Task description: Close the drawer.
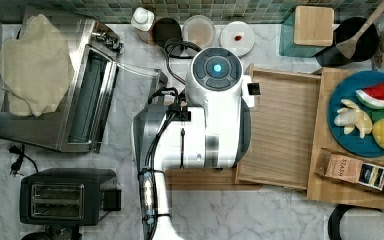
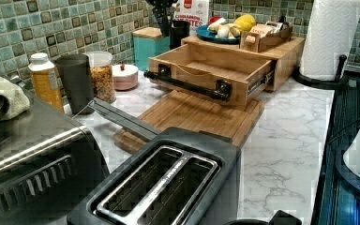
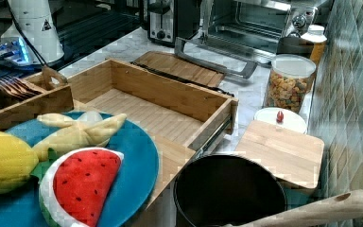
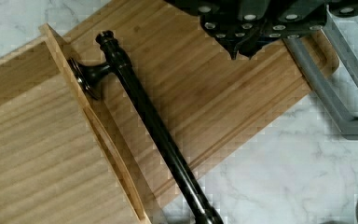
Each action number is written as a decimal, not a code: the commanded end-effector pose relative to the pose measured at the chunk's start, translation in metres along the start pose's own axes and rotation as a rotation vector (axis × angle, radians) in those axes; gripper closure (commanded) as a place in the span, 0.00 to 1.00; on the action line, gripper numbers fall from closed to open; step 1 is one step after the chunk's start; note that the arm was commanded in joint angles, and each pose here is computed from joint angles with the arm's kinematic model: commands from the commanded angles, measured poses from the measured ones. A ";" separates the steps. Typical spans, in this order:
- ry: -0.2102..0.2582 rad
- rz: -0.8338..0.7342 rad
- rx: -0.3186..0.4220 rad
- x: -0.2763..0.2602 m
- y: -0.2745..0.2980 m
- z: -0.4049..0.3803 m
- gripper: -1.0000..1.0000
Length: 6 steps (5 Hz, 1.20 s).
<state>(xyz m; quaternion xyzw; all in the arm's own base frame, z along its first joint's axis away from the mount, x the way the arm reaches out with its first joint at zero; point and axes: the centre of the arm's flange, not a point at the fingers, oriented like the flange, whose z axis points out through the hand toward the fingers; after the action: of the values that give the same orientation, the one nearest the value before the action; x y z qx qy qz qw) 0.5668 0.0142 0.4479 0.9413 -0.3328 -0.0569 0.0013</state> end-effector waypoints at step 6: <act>0.181 -0.554 -0.058 -0.017 -0.003 0.142 1.00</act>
<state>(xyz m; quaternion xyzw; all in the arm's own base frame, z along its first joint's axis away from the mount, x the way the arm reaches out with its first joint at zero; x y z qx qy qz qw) 0.5274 0.0629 0.2958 0.9957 -0.0902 -0.0010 0.0203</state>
